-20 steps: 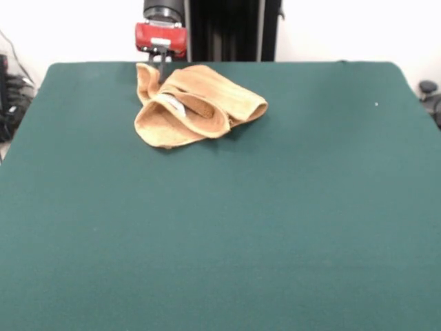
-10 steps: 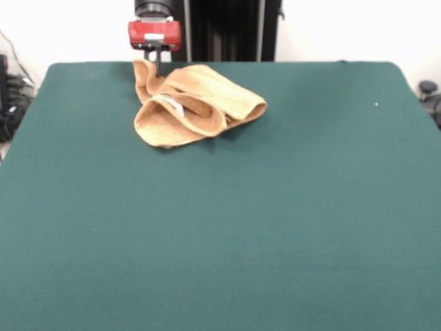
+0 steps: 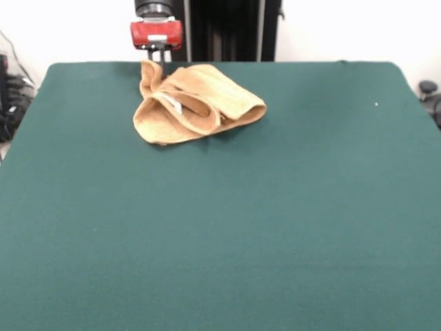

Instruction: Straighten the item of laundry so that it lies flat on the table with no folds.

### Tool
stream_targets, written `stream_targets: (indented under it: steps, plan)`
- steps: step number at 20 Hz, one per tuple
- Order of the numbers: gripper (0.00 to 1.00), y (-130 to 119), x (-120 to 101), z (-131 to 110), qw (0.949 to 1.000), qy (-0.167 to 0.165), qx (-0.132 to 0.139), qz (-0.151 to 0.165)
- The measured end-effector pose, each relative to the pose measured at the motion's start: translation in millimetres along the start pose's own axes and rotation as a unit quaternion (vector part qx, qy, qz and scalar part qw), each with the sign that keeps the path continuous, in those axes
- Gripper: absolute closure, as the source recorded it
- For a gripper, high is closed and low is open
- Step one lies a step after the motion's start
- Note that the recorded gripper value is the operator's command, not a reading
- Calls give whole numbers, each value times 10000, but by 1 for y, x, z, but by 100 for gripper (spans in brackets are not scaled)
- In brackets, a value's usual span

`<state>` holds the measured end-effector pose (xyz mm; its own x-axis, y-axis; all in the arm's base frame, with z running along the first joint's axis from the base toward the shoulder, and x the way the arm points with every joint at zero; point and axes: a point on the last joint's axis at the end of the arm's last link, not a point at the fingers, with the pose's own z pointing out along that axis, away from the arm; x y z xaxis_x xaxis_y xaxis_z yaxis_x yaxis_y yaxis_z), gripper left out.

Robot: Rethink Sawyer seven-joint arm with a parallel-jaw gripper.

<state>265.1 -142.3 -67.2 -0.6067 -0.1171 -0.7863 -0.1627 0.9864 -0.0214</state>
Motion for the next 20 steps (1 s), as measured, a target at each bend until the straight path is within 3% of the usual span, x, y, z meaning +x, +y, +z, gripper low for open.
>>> stream_targets:
  steps: [12,20]
  plan:
    - [100,0,2,-28,9957,827,-378,-151]
    - [100,-4,1,-55,9902,1353,-298,-191]
